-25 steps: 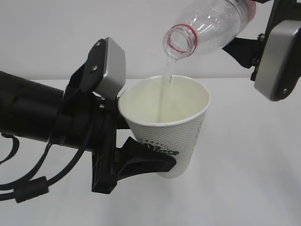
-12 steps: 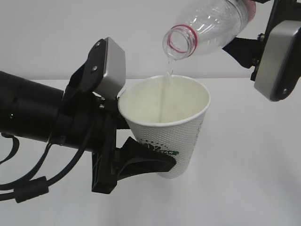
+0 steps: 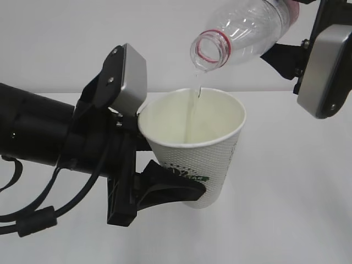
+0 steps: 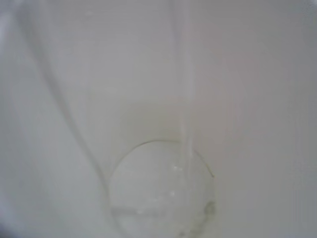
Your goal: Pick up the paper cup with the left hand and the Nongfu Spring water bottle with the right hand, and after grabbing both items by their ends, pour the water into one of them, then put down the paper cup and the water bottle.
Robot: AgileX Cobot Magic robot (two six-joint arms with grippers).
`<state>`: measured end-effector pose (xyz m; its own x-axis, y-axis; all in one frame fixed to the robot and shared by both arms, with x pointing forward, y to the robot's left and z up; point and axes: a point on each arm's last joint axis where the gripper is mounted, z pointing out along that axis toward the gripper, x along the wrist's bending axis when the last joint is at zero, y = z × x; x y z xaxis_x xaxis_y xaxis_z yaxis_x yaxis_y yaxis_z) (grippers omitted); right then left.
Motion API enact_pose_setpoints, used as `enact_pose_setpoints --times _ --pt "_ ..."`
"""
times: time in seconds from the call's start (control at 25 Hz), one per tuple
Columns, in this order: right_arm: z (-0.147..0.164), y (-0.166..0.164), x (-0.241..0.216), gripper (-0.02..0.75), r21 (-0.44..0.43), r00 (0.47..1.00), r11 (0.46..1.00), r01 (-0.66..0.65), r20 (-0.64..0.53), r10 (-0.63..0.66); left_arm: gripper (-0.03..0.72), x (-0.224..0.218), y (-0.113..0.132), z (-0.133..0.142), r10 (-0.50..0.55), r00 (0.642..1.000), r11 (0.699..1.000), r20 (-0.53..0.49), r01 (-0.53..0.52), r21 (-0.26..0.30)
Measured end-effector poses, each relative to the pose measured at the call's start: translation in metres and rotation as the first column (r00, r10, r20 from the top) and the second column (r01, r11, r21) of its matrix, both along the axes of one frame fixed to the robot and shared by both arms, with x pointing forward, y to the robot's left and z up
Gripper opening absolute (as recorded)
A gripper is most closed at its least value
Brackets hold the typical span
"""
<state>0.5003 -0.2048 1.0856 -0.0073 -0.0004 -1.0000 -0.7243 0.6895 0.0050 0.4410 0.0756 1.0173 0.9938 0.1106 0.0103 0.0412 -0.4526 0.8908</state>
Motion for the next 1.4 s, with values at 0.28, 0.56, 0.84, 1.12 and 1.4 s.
enact_pose_setpoints --times 0.28,0.56,0.84,1.12,1.4 --pt "0.0 0.0 0.0 0.512 -0.001 1.0 1.0 0.0 0.002 0.0 0.492 0.0 0.0 0.0 0.0 1.0 1.0 0.0 0.0 0.0" --pt "0.0001 0.0001 -0.0001 0.512 -0.003 1.0 1.0 -0.002 0.005 0.002 0.492 0.0 0.0 -0.0001 -0.001 1.0 1.0 0.001 0.001 0.001" --pt "0.0001 0.0001 -0.0001 0.512 -0.006 1.0 1.0 -0.002 0.008 0.002 0.492 0.0001 0.0001 -0.0001 0.0 1.0 1.0 0.001 0.0 0.002" --pt "0.0001 0.0001 -0.0001 0.512 -0.006 1.0 1.0 -0.002 0.008 0.002 0.492 0.0 0.0001 -0.0002 -0.001 1.0 1.0 0.002 0.001 0.003" --pt "0.0001 0.0001 -0.0001 0.512 -0.007 1.0 1.0 -0.002 0.009 0.002 0.492 0.0006 0.0003 -0.0005 0.005 1.0 1.0 0.005 -0.005 0.006"
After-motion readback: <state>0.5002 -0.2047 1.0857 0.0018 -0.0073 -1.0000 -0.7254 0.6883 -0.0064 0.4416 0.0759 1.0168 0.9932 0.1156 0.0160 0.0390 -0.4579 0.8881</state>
